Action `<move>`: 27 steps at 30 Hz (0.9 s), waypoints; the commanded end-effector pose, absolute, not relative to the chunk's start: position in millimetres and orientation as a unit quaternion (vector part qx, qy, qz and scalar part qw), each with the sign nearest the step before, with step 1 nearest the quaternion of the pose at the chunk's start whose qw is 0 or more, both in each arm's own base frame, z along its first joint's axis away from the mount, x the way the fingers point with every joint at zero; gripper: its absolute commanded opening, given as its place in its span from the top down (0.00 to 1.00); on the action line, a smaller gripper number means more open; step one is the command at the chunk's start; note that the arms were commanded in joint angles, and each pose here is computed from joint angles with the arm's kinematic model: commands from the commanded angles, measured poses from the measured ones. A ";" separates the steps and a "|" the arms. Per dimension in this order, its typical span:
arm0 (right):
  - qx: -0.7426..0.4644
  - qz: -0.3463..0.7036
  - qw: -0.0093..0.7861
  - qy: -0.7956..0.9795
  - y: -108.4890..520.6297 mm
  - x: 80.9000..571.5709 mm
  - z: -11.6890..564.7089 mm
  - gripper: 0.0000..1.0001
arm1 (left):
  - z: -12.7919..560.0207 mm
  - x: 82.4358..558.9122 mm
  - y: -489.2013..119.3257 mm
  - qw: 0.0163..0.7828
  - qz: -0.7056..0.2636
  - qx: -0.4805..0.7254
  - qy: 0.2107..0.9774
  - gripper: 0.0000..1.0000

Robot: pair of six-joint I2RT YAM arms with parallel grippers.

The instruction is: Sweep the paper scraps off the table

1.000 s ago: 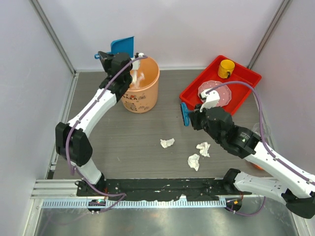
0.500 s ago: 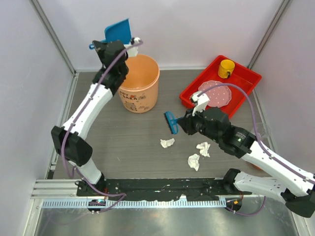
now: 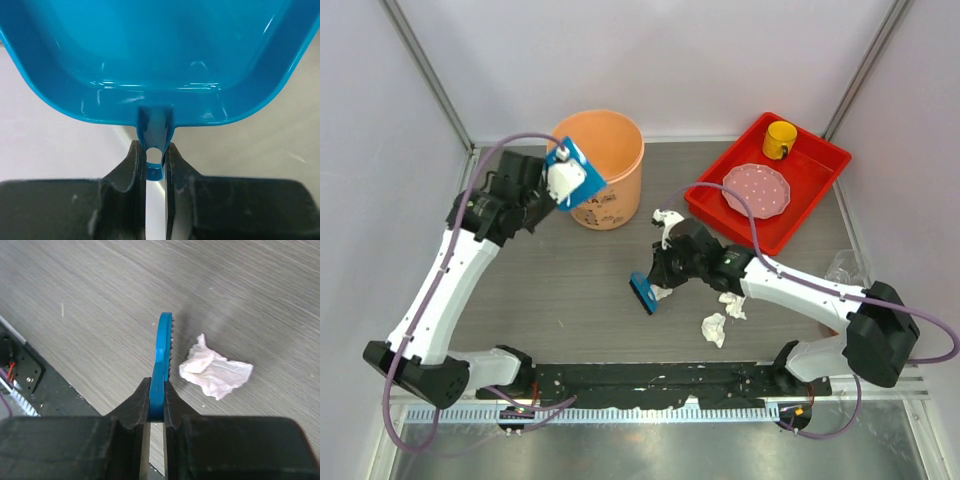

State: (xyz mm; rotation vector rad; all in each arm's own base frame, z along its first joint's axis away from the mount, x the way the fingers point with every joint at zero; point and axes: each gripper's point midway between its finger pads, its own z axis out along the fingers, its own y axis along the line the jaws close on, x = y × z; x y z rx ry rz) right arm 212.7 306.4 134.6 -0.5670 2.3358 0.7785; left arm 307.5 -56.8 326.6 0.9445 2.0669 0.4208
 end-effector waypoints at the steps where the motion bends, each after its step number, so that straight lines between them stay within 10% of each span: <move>1: -0.204 0.282 0.332 0.877 295.7 227.8 157.1 0.99 | 257.9 253.6 -72.1 0.300 0.058 0.410 0.860 1.00; 10: -0.497 0.419 0.355 0.672 301.1 139.4 274.2 0.99 | 177.7 197.4 -84.5 0.164 -0.043 0.456 0.874 1.00; 19: -0.688 0.246 0.235 0.641 188.6 92.9 216.4 0.99 | 140.2 195.4 -76.8 0.130 -0.029 0.470 0.873 1.00; 27: -0.324 -0.087 0.377 0.863 89.7 195.4 257.0 0.99 | 119.2 204.0 -77.9 0.110 -0.024 0.471 0.875 1.00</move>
